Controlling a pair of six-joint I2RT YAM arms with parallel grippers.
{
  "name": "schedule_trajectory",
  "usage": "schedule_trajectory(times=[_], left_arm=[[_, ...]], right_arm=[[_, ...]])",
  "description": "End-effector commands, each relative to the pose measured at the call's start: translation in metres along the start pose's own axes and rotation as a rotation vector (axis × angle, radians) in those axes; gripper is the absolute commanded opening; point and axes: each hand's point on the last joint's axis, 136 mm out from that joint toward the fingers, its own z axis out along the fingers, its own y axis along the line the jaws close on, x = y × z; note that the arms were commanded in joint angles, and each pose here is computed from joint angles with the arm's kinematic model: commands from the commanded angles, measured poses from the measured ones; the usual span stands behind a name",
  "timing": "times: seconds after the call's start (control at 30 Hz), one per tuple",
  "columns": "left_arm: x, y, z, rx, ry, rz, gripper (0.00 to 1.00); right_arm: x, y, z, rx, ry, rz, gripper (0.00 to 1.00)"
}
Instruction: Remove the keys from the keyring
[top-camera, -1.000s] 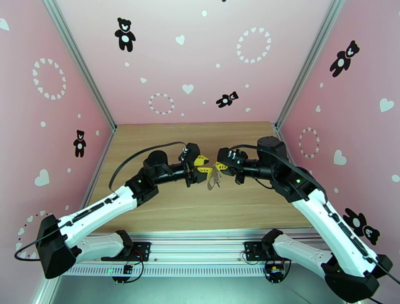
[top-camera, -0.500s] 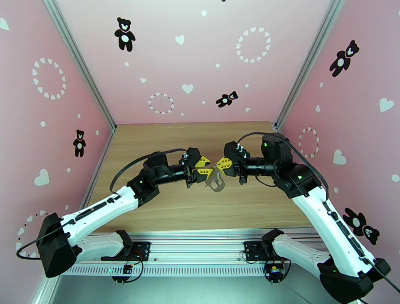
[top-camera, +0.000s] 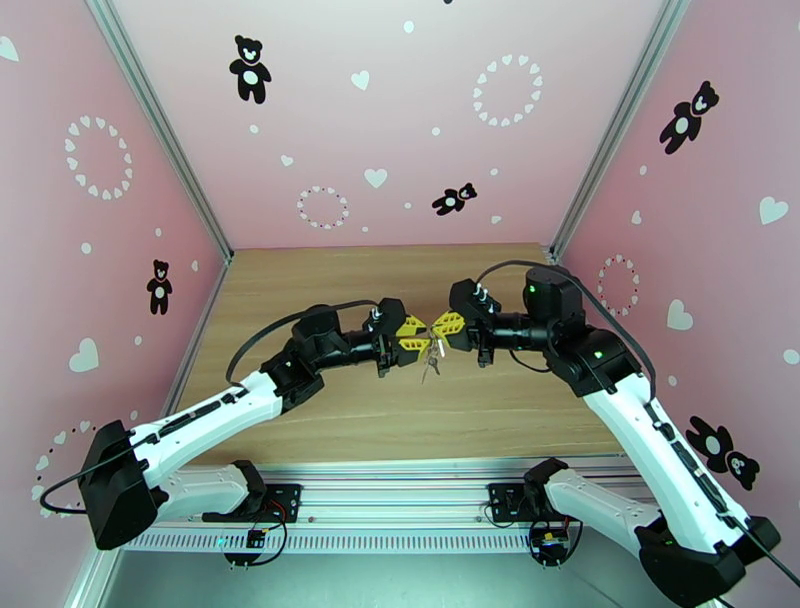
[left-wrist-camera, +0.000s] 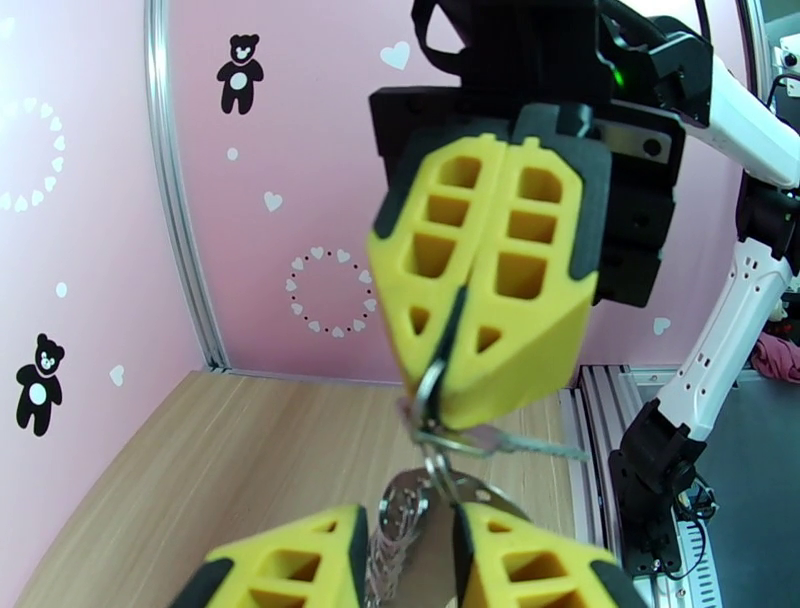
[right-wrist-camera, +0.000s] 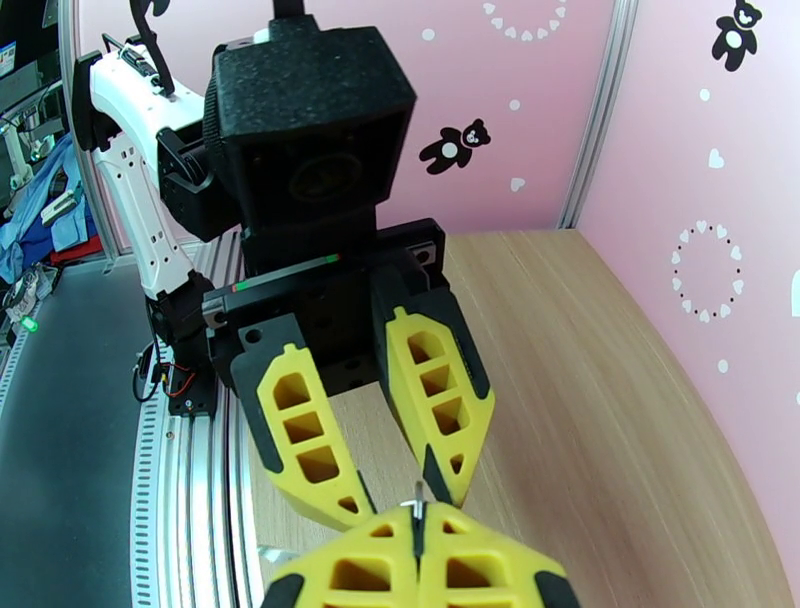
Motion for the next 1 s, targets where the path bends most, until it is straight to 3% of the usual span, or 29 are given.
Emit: schedule_trajectory(times=[0.0, 0.13, 0.4, 0.67, 0.97], left_arm=[[-0.010, -0.001, 0.005, 0.011, -0.035, 0.028, 0.26], [-0.011, -0.003, 0.006, 0.022, -0.046, 0.024, 0.19], [-0.011, -0.004, 0.007, 0.027, -0.046, 0.019, 0.18], [-0.015, 0.004, 0.009, -0.014, -0.050, -0.002, 0.04], [-0.025, 0.011, 0.008, -0.048, -0.068, -0.066, 0.00]], right_arm=[[-0.001, -0.001, 0.001, 0.002, -0.011, -0.002, 0.00], [0.001, -0.003, 0.000, 0.018, -0.006, -0.001, 0.00], [0.000, -0.004, -0.001, 0.031, -0.009, -0.009, 0.00], [0.002, -0.003, -0.002, 0.038, -0.006, -0.016, 0.00], [0.003, 0.001, -0.005, 0.038, 0.006, -0.033, 0.00]])
